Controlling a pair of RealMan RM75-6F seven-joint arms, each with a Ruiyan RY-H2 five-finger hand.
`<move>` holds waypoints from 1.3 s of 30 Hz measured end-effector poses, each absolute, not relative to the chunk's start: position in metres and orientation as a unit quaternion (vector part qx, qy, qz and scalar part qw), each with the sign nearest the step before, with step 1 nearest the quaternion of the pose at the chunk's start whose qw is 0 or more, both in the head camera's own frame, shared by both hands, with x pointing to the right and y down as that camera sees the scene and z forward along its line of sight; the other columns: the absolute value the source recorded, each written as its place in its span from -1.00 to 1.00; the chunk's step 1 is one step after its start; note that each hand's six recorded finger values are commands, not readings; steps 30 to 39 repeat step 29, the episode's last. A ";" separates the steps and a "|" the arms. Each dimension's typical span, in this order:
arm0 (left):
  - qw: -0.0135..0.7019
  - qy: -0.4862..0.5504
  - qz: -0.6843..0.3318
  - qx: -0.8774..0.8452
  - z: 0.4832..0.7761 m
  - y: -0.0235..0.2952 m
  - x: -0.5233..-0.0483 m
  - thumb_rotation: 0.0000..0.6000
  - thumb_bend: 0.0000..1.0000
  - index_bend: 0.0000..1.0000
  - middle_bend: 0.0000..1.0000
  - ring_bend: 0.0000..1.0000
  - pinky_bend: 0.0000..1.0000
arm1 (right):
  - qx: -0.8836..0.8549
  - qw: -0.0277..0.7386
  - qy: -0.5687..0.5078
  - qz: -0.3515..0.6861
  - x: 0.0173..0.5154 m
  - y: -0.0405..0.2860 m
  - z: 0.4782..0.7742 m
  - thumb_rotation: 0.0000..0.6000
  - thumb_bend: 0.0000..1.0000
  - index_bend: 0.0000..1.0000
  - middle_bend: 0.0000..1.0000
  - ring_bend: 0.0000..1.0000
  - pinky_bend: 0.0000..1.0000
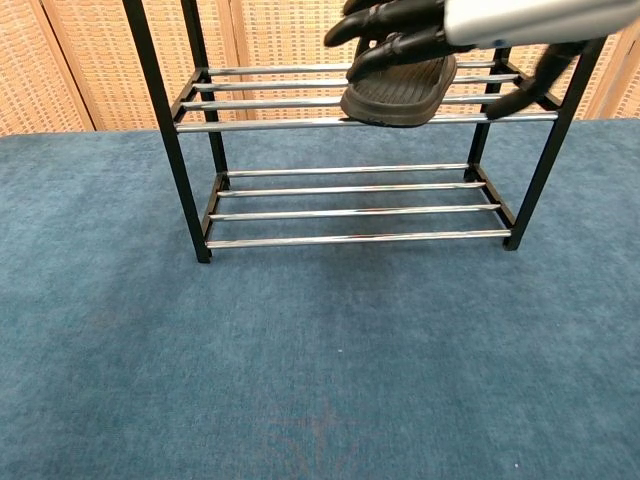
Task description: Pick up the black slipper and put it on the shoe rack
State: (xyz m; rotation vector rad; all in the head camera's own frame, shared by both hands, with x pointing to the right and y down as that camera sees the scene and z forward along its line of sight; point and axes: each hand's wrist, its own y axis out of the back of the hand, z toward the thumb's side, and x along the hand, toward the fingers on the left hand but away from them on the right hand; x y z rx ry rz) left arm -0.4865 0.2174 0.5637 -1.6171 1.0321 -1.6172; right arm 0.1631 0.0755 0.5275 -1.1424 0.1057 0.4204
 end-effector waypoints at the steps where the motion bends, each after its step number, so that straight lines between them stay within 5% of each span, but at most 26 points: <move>1: 0.313 0.391 -0.611 -0.613 0.563 0.218 -0.486 1.00 -0.52 -1.00 -1.00 -1.00 -1.00 | -0.544 0.815 0.030 0.198 0.171 0.081 0.524 1.00 -0.68 -0.98 -1.00 -1.00 -1.00; 5: 0.327 0.392 -0.600 -0.616 0.558 0.218 -0.482 1.00 -0.52 -1.00 -1.00 -1.00 -1.00 | -0.579 0.783 -0.050 0.223 0.207 0.097 0.518 1.00 -0.99 -1.00 -1.00 -1.00 -1.00; 22: 0.391 0.410 -0.537 -0.625 0.536 0.236 -0.463 1.00 -0.53 -1.00 -1.00 -1.00 -1.00 | -0.630 0.444 -0.367 0.521 0.392 0.209 0.554 1.00 -1.00 -1.00 -1.00 -1.00 -1.00; 39: 0.390 0.413 -0.538 -0.623 0.533 0.241 -0.464 1.00 -0.53 -1.00 -1.00 -1.00 -1.00 | -0.587 0.432 -0.417 0.543 0.408 0.224 0.549 1.00 -1.00 -1.00 -1.00 -1.00 -1.00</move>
